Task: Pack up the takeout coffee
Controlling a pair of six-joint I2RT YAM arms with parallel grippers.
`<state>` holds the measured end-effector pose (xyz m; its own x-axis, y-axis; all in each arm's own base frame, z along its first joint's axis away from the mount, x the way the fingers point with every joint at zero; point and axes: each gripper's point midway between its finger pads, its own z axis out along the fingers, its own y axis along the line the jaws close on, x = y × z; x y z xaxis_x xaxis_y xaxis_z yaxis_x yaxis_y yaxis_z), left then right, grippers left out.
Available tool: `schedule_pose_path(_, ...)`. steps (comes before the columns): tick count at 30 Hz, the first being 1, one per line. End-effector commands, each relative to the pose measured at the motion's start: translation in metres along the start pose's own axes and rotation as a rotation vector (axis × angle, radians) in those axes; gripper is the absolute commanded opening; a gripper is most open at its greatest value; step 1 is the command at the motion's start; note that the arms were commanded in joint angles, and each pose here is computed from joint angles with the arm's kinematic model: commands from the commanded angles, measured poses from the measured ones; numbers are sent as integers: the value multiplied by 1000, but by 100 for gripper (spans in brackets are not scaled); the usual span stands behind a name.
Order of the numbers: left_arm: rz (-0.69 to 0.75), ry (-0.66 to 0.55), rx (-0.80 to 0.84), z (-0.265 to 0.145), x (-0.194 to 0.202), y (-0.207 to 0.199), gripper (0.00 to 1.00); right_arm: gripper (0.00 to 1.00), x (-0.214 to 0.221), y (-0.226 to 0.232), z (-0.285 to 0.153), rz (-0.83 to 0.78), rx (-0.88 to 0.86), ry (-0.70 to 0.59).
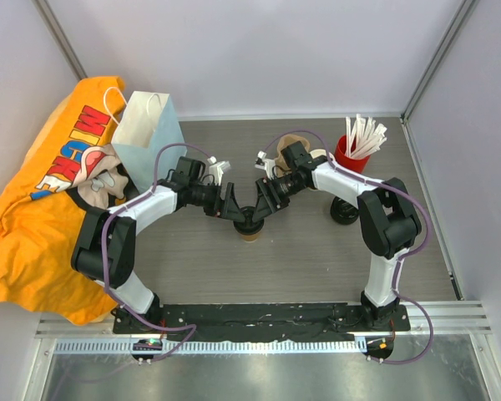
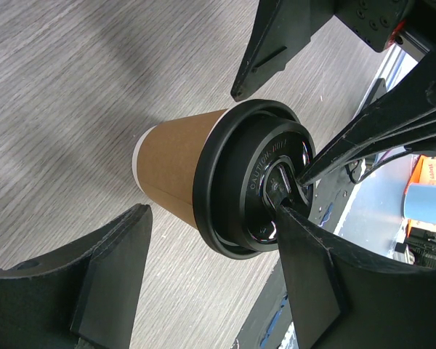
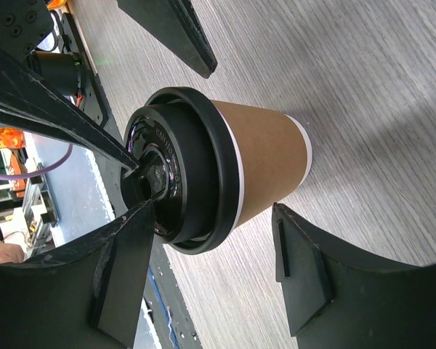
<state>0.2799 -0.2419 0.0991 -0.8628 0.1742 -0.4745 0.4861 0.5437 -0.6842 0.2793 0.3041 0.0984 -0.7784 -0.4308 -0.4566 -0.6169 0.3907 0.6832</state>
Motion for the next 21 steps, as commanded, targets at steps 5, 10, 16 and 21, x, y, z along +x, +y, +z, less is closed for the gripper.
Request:
schedule_pose_path(5, 22, -6, -95, 3, 4, 23, 72, 66, 8, -22, 10, -18, 120, 32)
schedule_pose_path(10, 15, -1, -102, 4, 6, 25, 70, 65, 14, -23, 14, -28, 139, 54)
schedule_pose_path(16, 14, 2, -127, 5, 7, 30, 68, 64, 18, -29, 18, -21, 160, 79)
schedule_pose_path(21, 3, 12, -163, 7, 9, 39, 66, 63, 19, -33, 19, -27, 183, 89)
